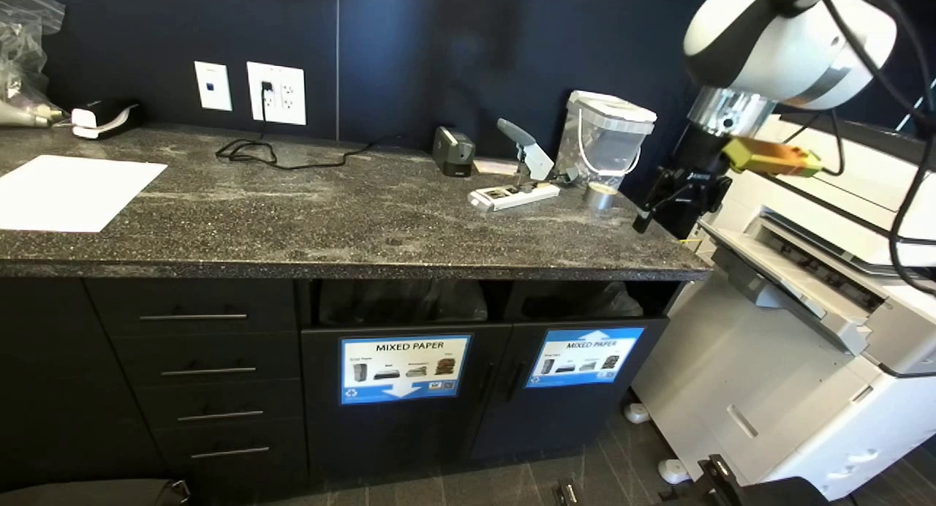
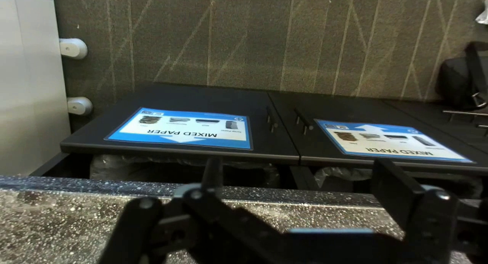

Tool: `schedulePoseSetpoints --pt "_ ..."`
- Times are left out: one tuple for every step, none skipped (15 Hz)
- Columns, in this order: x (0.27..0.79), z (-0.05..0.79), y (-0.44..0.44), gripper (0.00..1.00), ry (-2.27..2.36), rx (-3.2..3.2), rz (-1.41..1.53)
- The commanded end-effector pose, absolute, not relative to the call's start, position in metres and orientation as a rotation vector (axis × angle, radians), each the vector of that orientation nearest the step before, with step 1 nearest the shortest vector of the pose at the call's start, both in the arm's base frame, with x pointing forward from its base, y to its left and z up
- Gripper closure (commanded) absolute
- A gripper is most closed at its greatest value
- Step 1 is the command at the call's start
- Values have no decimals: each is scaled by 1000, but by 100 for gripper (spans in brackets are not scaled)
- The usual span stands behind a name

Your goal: Place the crumpled paper in the bin on the right

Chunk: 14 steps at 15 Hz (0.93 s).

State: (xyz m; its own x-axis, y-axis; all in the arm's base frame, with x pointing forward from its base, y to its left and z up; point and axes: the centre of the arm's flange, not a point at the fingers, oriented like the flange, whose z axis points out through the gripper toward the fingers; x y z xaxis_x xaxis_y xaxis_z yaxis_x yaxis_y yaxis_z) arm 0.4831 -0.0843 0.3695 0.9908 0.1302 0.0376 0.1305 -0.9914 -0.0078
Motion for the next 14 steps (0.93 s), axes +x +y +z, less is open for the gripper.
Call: schedulePoseSetpoints --pt "426 444 -81 0 -198 -3134 -43" --pt "417 458 -84 0 -192 -3127 -30" --pt "405 466 -78 0 -178 -3123 -25" --pt "397 476 -82 0 -167 -3113 -23" --pt "389 485 -88 0 -170 -3093 -24" --pt "383 489 -86 0 -183 -3084 -25" --pt "376 491 -83 0 -197 -3076 -30" --pt "376 496 -89 0 -213 -3060 -34" --pt "372 495 -87 0 -226 -3050 -38" --pt "371 494 -81 0 -242 -3041 -39" --pt "372 495 -82 0 -248 -3030 -44" --pt "372 492 -77 0 -254 -3031 -34" --pt "372 487 -67 0 -284 -3032 -13" --pt "374 486 -68 0 -300 -3020 4"
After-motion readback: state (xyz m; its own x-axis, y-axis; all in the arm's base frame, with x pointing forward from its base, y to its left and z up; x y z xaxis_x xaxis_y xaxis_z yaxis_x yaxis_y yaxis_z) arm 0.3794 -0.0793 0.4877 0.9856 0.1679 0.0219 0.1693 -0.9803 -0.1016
